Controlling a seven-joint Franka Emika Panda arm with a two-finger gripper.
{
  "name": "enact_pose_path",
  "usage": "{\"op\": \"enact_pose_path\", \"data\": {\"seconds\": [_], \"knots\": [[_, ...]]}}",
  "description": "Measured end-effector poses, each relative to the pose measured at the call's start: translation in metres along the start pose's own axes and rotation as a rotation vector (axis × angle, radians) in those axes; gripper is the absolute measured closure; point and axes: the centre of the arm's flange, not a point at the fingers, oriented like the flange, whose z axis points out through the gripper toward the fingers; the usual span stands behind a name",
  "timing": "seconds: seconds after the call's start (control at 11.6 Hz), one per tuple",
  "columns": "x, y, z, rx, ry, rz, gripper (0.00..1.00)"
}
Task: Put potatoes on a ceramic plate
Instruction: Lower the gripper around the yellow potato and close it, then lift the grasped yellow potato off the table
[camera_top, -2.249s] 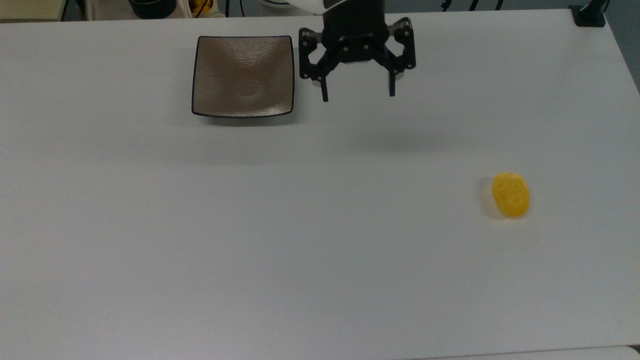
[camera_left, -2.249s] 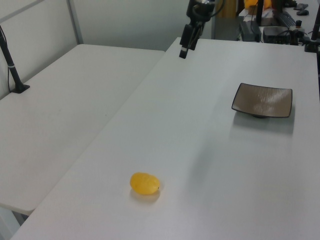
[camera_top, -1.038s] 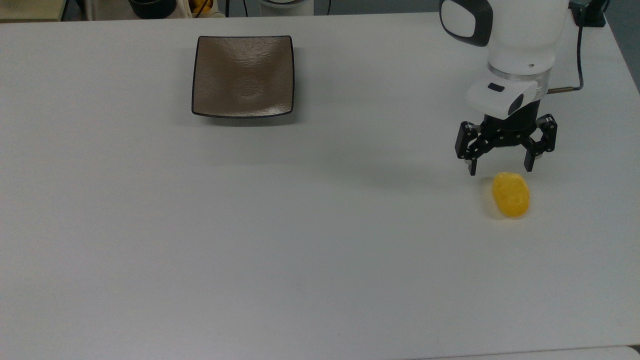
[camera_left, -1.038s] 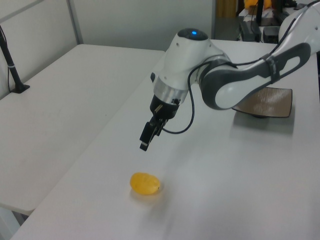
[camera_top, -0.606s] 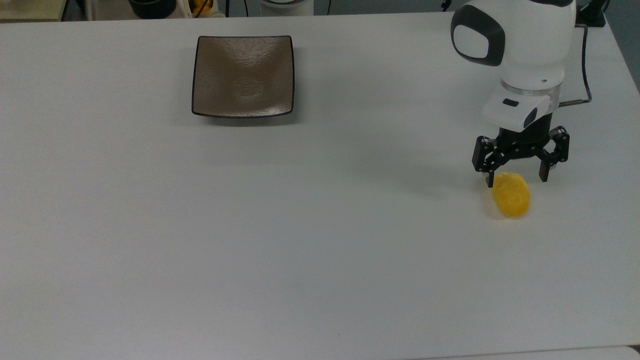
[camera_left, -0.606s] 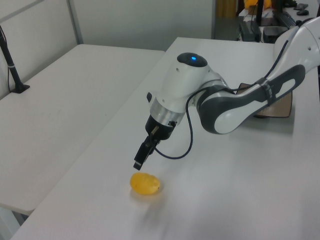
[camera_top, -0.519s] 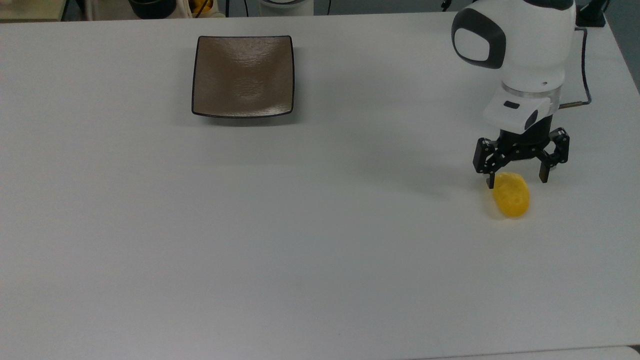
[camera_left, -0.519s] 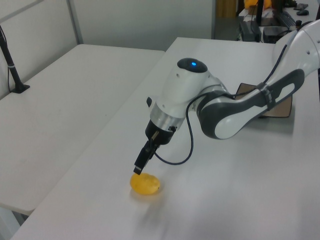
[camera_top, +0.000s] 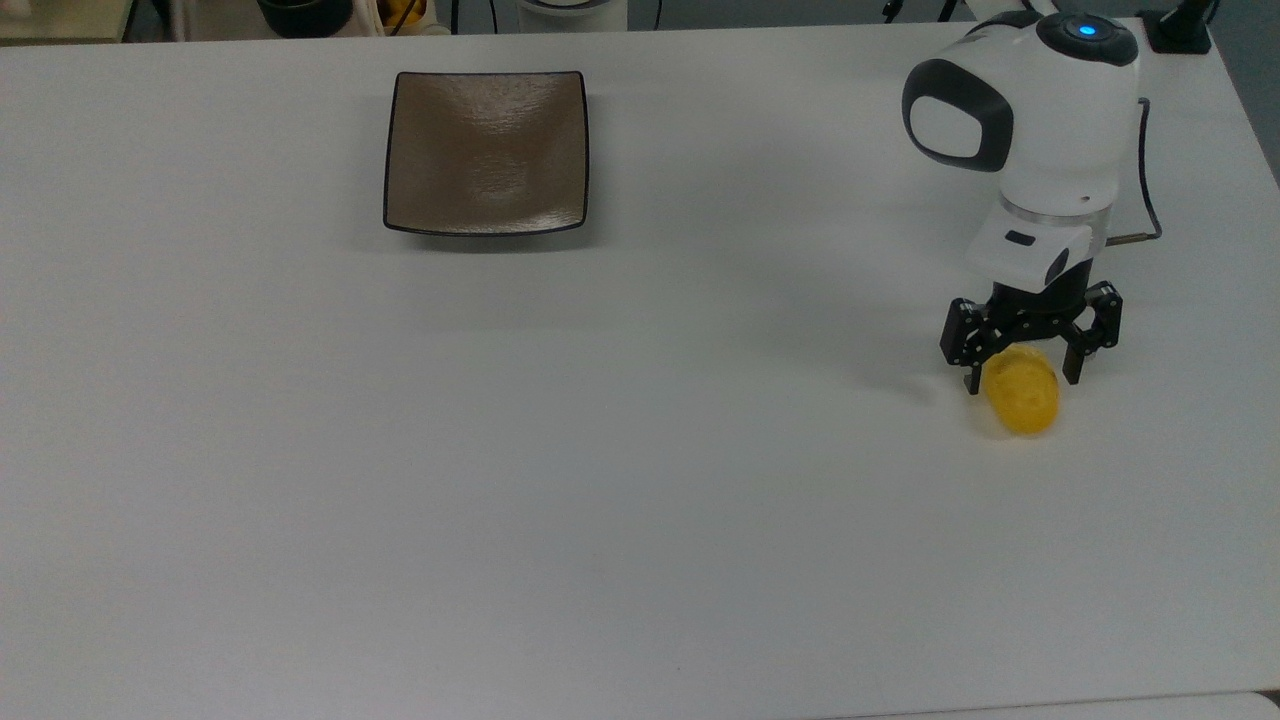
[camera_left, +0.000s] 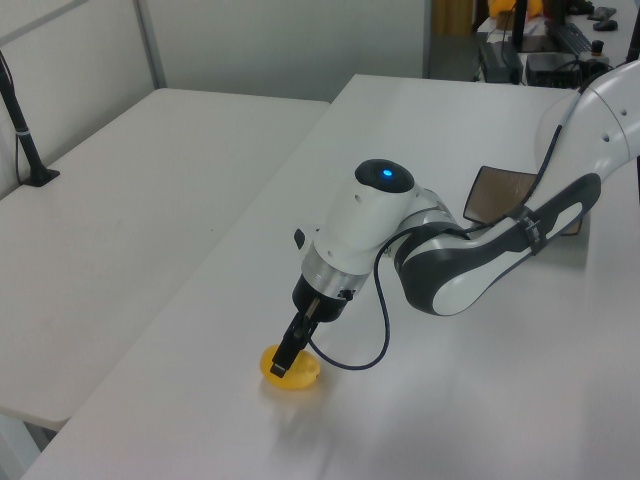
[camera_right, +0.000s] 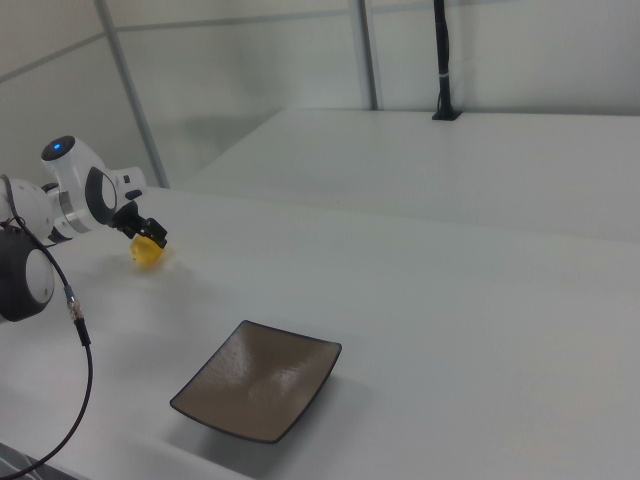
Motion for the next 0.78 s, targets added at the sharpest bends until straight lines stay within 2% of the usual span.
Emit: {"op": "enact_pose_path", "data": {"seconds": [0.35,0.43,0.52,0.78], "knots": [[-0.0046,-0.0016,0.0079,-0.004,0.009,-0.016,0.01],[-0.0049,-0.0021,0.0079,-0.004,0.010,-0.018,0.06],[-0.0051,-0.0024,0.0079,-0.004,0.010,-0.018,0.22],[-0.0047,-0.0032,0.0070,-0.003,0.012,-0.018,0.38]]}}
